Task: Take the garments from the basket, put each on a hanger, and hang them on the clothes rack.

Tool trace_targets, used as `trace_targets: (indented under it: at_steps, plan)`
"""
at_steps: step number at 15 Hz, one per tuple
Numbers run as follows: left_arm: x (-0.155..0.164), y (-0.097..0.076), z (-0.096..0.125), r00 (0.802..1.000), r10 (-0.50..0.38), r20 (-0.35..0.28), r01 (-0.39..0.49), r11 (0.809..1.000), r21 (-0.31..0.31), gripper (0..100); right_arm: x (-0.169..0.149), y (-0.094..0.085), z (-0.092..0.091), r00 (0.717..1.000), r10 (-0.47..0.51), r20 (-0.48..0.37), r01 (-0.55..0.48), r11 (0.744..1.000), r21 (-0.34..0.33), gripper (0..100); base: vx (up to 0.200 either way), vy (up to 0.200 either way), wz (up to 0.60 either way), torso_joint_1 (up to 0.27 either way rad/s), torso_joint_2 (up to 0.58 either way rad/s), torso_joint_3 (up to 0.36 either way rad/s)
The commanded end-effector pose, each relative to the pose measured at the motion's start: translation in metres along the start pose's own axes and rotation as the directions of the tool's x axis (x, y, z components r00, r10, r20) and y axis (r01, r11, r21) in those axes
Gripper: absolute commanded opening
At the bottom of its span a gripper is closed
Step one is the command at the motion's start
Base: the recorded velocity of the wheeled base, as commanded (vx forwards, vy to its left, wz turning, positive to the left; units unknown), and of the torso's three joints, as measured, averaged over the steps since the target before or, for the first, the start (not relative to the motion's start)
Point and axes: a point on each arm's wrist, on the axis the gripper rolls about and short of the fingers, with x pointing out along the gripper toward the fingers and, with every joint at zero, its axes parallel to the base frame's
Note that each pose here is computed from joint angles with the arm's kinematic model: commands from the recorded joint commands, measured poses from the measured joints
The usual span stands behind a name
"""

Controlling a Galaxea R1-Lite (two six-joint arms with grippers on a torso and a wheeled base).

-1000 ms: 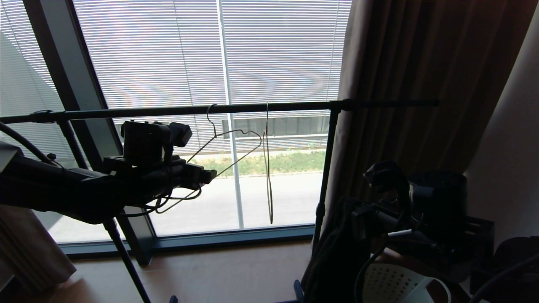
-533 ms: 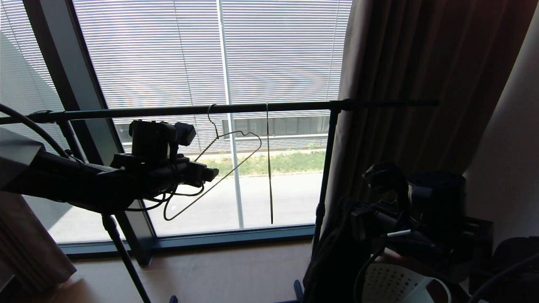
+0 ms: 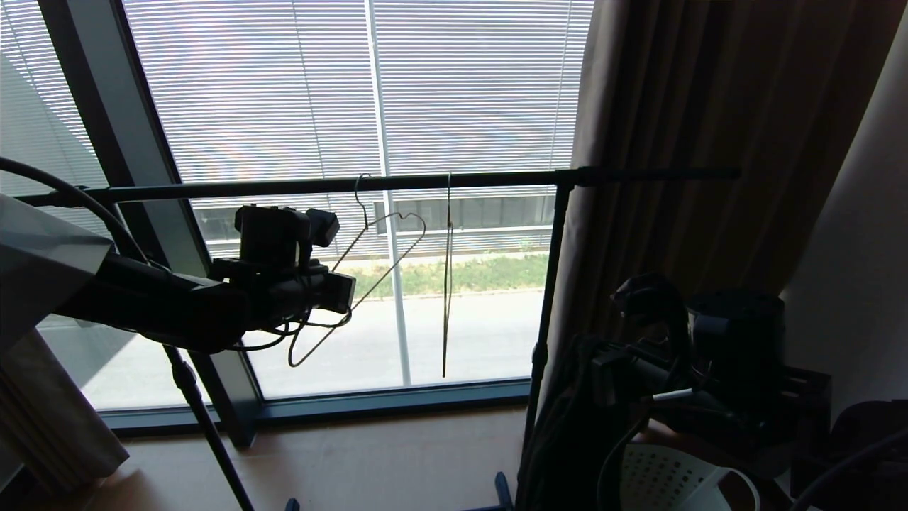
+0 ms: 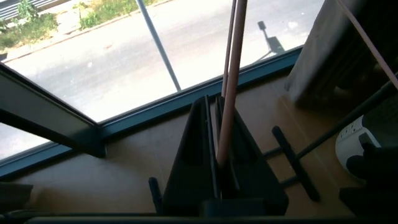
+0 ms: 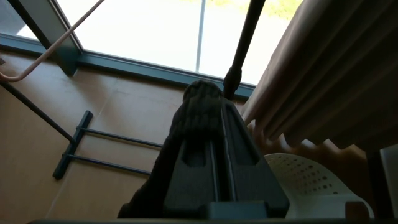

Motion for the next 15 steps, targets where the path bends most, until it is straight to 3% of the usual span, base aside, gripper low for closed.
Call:
trace_targets:
  at_steps: [1, 6, 11, 15]
  plan:
    - [-0.006, 0.001, 0.009, 0.999, 0.004, 0.032, -0.004, 1.0, -0.003, 0, 0.0, 0.0, 0.0, 1.0, 0.001, 0.0, -0.001, 1.0, 0.0, 0, 0.0, 0.0, 0.0, 0.0, 0.0, 0.0]
    - [-0.052, 0.0, 0.021, 0.996, -0.006, 0.089, 0.006, 1.0, 0.001, 0, -0.001, 0.0, 0.001, 1.0, 0.0, 0.005, 0.0, 1.0, 0.001, 0, 0.0, 0.0, 0.0, 0.0, 0.0, 0.0]
    - [-0.12, -0.001, 0.001, 0.995, -0.031, 0.097, 0.03, 0.999, 0.012, 0, 0.0, 0.0, 0.0, 1.0, -0.002, 0.002, 0.002, 1.0, 0.001, 0, 0.0, 0.0, 0.0, 0.0, 0.0, 0.0]
    - [-0.176, 0.0, -0.044, 0.988, -0.133, 0.081, 0.139, 0.988, -0.064, 0, -0.001, 0.003, 0.0, 1.0, 0.004, 0.002, -0.004, 1.0, -0.006, 0, 0.0, 0.0, 0.0, 0.0, 0.0, 0.0]
